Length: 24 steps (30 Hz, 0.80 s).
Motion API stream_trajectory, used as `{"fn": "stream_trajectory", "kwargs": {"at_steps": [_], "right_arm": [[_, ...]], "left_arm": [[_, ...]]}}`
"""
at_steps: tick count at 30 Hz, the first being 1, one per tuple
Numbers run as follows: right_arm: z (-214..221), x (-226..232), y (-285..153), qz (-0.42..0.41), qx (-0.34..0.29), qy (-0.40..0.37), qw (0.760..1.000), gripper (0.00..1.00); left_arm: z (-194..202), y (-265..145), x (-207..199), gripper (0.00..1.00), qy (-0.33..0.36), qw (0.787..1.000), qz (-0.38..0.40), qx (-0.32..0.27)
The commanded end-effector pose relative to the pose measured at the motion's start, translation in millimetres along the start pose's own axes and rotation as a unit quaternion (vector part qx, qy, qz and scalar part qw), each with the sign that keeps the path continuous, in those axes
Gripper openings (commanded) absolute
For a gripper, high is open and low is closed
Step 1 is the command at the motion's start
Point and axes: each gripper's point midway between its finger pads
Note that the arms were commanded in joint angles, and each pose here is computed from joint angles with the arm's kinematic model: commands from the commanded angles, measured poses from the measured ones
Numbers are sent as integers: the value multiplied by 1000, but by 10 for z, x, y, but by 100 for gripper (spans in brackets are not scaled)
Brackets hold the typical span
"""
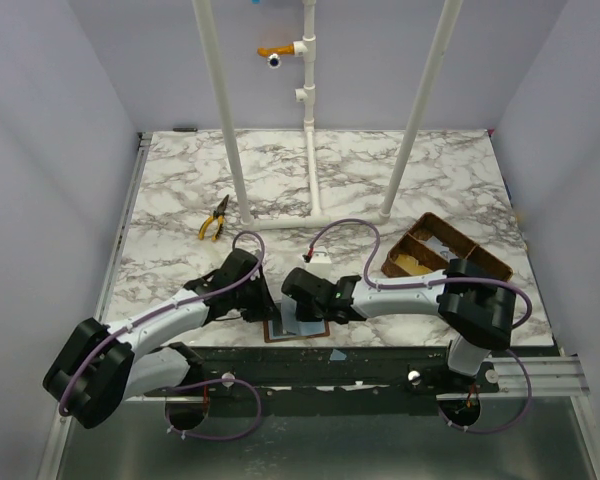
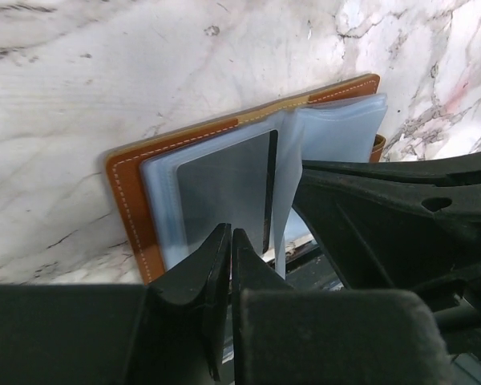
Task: Take the credit cards out of the card holder
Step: Remove the credit card from the card holder.
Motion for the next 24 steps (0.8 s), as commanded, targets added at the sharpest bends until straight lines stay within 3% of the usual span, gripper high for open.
{"fn": "stream_trajectory", "kwargs": {"at_steps": [1, 10, 24], "right_arm": [[233, -277, 48, 34, 39, -11, 999, 10], [-329, -27, -434, -4, -47, 6, 999, 29], [-536, -515, -971, 30, -107, 53, 992, 33]], "left_arm": [[-59, 58, -203, 5, 7, 1000, 24, -7], [-59, 82, -396, 4, 18, 999, 39, -1], [34, 255, -639, 4, 36, 997, 56, 31]]}}
Point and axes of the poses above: each gripper's point midway between its finger pads, its own y axis out along the fingers, its own x axis along the line the jaws close on, z = x × y, and after that the axes turned 2 degrees about y, right-handed
